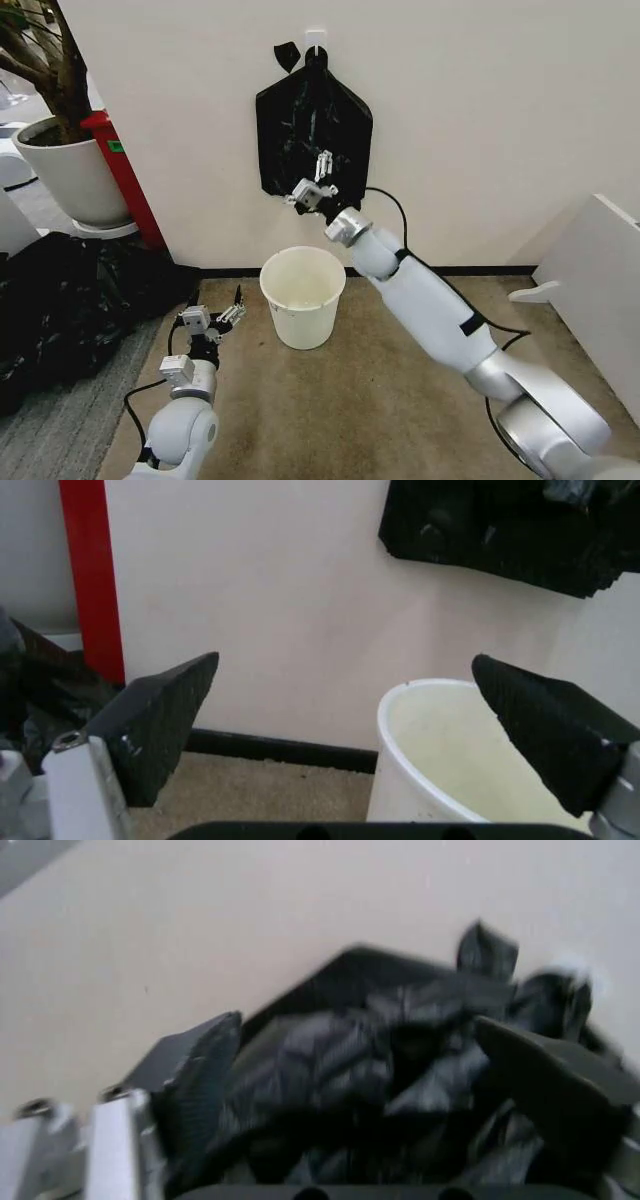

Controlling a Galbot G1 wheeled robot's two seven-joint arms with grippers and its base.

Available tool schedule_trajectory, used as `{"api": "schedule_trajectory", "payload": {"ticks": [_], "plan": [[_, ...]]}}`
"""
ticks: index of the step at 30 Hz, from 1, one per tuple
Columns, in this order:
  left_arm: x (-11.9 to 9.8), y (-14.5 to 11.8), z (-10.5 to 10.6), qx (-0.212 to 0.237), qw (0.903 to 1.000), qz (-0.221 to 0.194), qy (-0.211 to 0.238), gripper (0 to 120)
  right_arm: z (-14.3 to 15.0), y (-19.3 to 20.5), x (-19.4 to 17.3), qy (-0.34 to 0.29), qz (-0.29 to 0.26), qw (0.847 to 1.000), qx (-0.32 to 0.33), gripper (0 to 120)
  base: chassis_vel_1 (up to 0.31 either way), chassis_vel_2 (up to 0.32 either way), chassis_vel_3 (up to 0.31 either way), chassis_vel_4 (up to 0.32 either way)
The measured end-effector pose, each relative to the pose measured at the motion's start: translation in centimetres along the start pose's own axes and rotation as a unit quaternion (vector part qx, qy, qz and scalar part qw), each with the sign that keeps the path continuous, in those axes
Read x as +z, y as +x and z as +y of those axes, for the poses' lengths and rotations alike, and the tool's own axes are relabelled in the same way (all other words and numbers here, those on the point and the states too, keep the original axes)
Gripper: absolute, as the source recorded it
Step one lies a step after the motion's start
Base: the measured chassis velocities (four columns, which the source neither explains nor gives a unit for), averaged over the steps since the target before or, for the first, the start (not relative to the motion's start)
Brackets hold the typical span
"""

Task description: Place the garbage bag over the trash bin.

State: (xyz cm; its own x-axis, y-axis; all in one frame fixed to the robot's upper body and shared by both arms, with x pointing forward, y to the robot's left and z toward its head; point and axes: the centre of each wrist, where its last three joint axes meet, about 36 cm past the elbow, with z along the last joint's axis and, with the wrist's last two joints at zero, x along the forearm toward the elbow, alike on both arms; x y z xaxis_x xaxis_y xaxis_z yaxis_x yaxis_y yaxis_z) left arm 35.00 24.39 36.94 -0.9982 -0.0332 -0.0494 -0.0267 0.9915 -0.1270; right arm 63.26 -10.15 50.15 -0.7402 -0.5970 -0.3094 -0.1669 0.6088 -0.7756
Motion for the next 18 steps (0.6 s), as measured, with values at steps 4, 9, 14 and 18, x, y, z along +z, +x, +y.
{"api": "schedule_trajectory", "payload": {"ticks": [4,9,14,18], "plan": [[0.0,0.0,0.0,-0.002,1.0,0.0,0.0,100,0.0,0.5,0.8,-0.006,0.018,1.0,0.001,72,0.0,0.0,0.0,0.0],[0.0,0.0,0.0,-0.002,1.0,0.0,0.0,100,0.0,1.8,2.2,0.009,0.035,0.999,-0.003,68,0.0,0.0,0.0,0.0],[-0.1,0.0,-0.1,-0.001,1.0,-0.001,0.001,100,0.1,3.4,3.5,0.021,0.06,0.998,-0.007,69,0.0,0.0,0.0,0.0],[-0.2,0.0,-0.1,-0.001,1.0,-0.003,0.001,100,0.0,4.4,4.2,0.031,0.085,0.996,-0.001,70,0.0,0.0,0.0,0.0]]}}
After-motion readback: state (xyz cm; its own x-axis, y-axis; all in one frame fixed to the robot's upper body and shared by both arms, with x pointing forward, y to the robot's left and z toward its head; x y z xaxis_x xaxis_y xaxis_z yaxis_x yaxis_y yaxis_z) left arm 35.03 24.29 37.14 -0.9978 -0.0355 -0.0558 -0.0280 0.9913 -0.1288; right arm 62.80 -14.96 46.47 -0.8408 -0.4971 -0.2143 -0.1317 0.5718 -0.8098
